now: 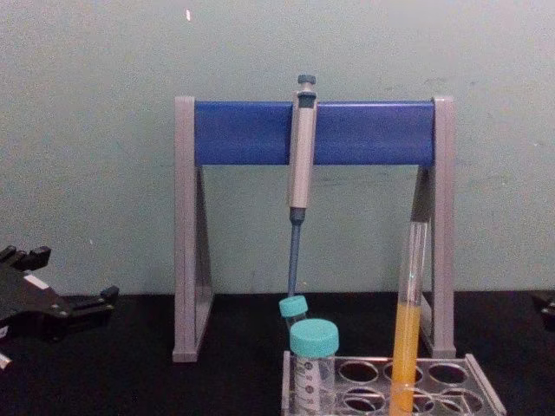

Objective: Pick up the test tube from the test tube rack, shake it, then place it back into the test tube rack.

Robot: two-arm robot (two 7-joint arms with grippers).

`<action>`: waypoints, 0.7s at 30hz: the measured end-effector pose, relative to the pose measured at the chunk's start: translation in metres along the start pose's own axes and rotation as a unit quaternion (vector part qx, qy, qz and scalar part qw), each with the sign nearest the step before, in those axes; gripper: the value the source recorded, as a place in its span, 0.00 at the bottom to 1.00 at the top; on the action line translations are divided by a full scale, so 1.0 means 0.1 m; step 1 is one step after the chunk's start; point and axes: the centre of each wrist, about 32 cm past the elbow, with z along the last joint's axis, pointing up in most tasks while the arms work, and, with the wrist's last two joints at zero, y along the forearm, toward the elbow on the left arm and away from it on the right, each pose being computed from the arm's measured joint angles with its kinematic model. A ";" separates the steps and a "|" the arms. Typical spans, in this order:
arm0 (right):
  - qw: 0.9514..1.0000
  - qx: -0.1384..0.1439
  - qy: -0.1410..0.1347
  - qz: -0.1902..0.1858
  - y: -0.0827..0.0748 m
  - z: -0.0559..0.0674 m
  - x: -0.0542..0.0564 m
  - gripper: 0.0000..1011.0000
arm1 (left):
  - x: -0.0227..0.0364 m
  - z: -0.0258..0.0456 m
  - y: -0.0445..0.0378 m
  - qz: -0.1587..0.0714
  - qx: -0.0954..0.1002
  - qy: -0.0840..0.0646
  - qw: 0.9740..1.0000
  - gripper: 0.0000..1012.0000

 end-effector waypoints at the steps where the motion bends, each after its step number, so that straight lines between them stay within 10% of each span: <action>1: 1.000 0.000 0.000 0.000 0.00 0.00 0.00 0.99 | 0.000 0.000 0.000 0.000 0.000 0.000 1.000 0.99; 21: 0.998 -0.001 0.047 0.035 -0.16 0.11 -0.05 0.99 | 0.000 0.000 0.000 0.000 0.000 0.000 1.000 0.99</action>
